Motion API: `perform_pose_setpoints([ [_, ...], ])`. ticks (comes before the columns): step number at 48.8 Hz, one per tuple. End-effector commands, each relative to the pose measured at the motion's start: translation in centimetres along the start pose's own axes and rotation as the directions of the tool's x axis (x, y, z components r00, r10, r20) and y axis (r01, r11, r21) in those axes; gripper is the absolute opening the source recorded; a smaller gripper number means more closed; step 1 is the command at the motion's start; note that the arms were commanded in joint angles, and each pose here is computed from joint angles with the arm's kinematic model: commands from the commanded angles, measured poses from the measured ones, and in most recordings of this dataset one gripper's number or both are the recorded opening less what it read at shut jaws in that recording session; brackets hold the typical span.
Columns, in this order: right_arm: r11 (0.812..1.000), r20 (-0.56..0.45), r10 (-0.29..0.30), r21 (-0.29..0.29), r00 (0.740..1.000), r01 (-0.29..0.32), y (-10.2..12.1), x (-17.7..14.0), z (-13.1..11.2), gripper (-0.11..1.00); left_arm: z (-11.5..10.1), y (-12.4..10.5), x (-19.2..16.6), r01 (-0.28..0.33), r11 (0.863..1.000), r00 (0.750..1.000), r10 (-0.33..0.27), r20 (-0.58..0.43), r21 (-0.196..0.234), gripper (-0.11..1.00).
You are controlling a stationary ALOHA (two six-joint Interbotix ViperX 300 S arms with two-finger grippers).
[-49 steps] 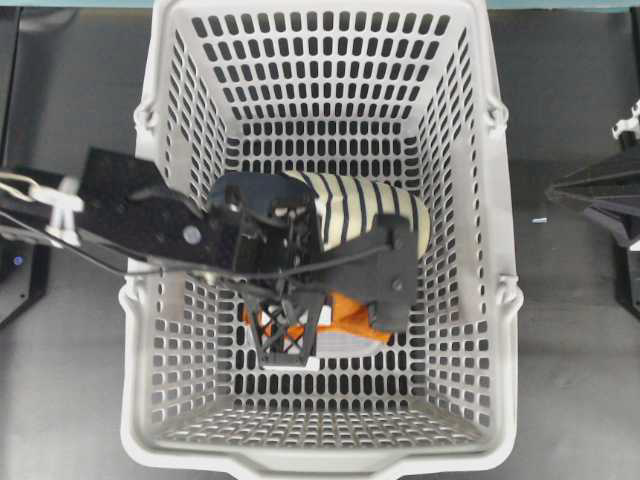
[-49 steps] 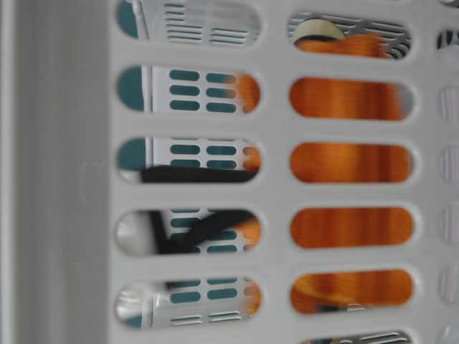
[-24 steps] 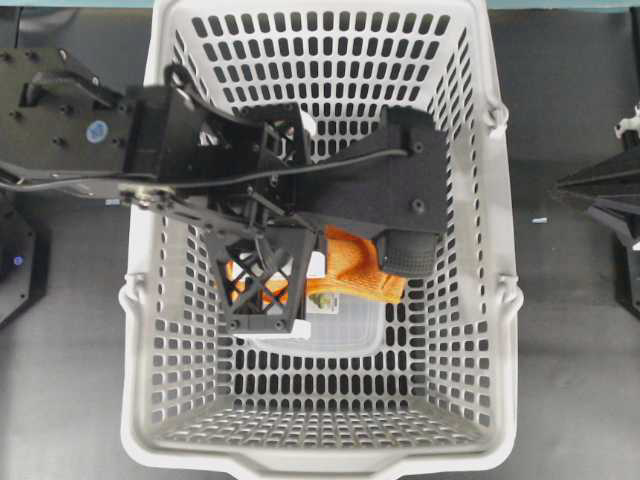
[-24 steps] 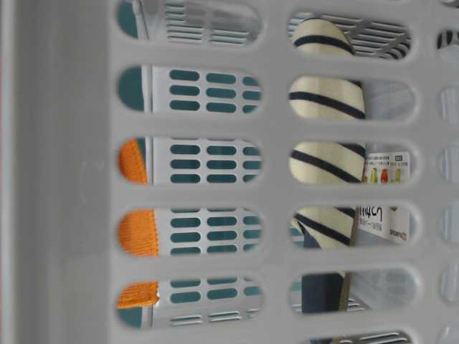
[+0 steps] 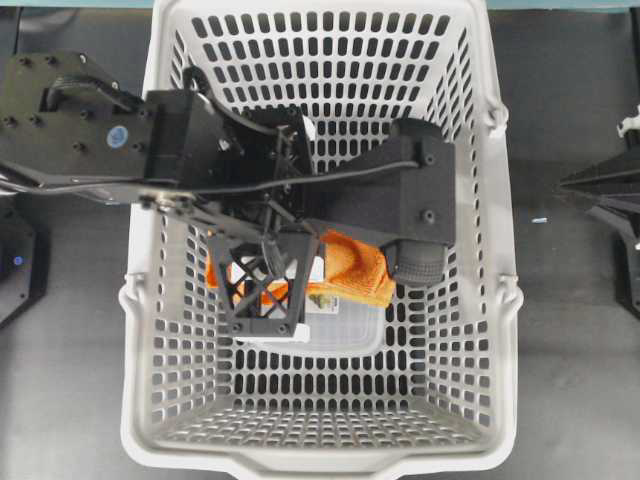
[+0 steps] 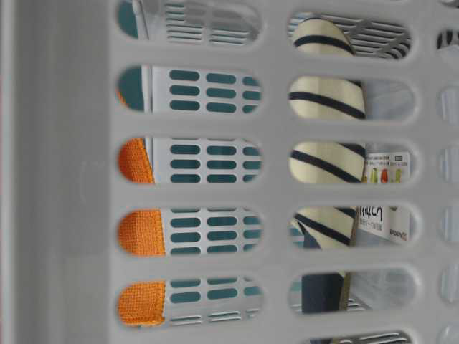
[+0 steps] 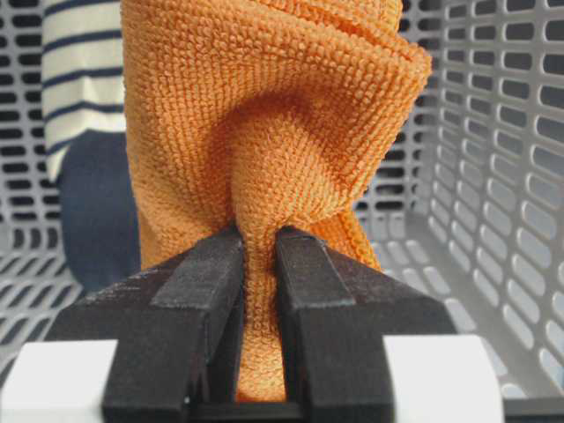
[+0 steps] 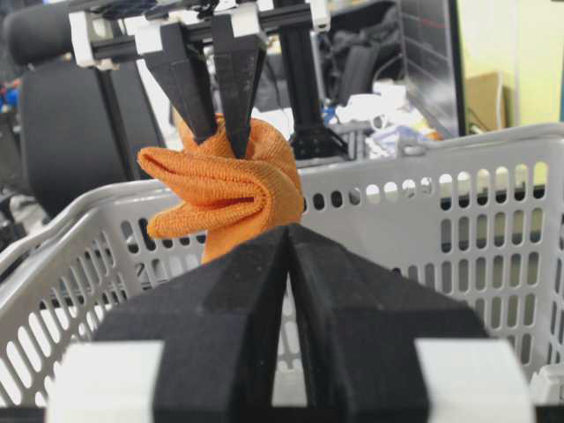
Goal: Pick up the orange cloth from the shopping basket with the left arm.
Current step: 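Lift the orange cloth upward with the left gripper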
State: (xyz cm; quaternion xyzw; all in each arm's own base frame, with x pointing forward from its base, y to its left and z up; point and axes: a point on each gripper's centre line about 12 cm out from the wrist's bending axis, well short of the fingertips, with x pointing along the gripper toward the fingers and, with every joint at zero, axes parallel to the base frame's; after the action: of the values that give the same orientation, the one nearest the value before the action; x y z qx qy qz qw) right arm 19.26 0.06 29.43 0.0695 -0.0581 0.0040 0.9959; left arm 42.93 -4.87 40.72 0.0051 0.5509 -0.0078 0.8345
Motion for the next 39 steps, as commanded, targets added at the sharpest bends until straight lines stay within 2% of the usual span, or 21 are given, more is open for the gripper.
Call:
perform_pose_setpoints([
  [1,1.0,0.015,0.004,0.005,1.0,-0.004,0.11,0.17,0.43,-0.01,0.19,0.07,-1.23,0.0,1.0,0.999,0.0,0.035,-0.003,0.08],
  [39,1.0,0.016,0.004,0.005,1.0,-0.004,0.11,0.16,0.45,-0.01,0.23,0.05,-0.94,0.0,1.0,1.0,0.0,0.031,-0.001,0.08],
])
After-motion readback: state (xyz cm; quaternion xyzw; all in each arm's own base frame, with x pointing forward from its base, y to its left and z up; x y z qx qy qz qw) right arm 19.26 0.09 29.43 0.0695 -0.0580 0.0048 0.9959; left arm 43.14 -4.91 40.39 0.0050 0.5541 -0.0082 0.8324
